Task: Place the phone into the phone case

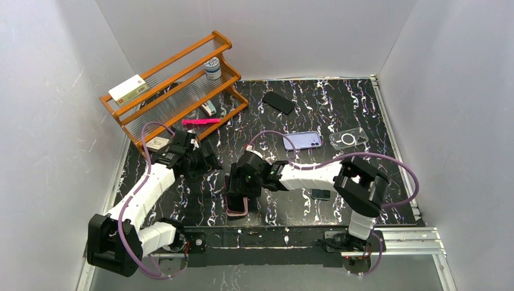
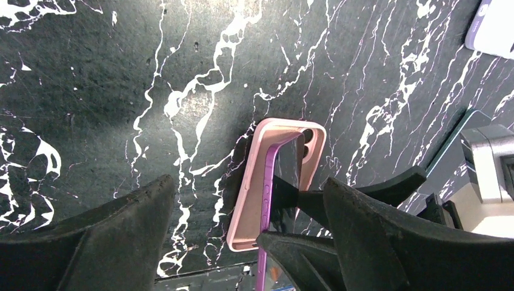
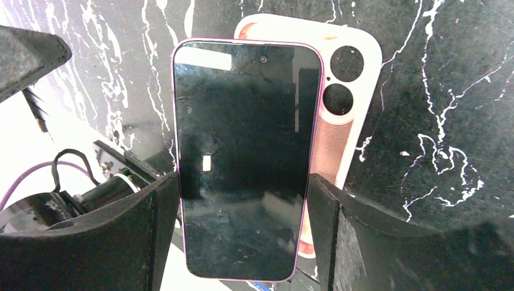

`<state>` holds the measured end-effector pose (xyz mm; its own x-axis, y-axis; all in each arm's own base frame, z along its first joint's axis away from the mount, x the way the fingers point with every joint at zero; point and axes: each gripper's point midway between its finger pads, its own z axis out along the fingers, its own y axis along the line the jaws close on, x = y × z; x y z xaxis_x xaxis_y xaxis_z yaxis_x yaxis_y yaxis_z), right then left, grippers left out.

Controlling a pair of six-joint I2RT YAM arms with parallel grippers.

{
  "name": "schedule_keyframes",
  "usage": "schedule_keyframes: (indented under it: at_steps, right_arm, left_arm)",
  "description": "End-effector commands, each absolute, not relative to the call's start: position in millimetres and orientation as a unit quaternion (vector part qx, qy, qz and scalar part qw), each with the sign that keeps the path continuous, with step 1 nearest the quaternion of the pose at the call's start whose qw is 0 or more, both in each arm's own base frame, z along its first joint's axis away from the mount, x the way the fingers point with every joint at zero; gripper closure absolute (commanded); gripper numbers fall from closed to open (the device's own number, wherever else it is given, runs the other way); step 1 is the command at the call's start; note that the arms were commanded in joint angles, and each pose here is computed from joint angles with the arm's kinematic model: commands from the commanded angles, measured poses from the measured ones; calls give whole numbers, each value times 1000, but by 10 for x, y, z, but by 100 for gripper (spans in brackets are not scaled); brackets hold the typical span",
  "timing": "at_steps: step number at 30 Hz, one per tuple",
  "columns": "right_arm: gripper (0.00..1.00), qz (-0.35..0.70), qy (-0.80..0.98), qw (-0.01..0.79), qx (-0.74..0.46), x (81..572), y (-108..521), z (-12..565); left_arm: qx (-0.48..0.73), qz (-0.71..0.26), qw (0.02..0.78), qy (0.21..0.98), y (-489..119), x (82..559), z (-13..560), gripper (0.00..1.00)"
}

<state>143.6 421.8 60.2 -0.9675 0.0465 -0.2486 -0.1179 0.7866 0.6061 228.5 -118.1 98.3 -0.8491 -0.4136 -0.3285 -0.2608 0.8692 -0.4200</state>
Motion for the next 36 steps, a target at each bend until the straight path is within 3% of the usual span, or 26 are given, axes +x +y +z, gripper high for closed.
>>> schedule_keyframes:
  at_steps: [1,11,21,36]
  right_arm:
    - [55,344,925,159,-6,1581,4386,789]
    - [55,258,946,195,6,1712,4077,623]
    - [50,238,947,218,2,1777,3979,627]
    - [22,257,944,208,-20,1689,4111,770]
  left_arm:
    - [-168,-190,194,948,-1184,2169,955,11]
    - [-176,-214,181,944,-1269,2133,909,17]
    - [-177,-259,146,938,-1423,2001,788,23]
    - [-169,-279,117,938,-1485,1850,689,34]
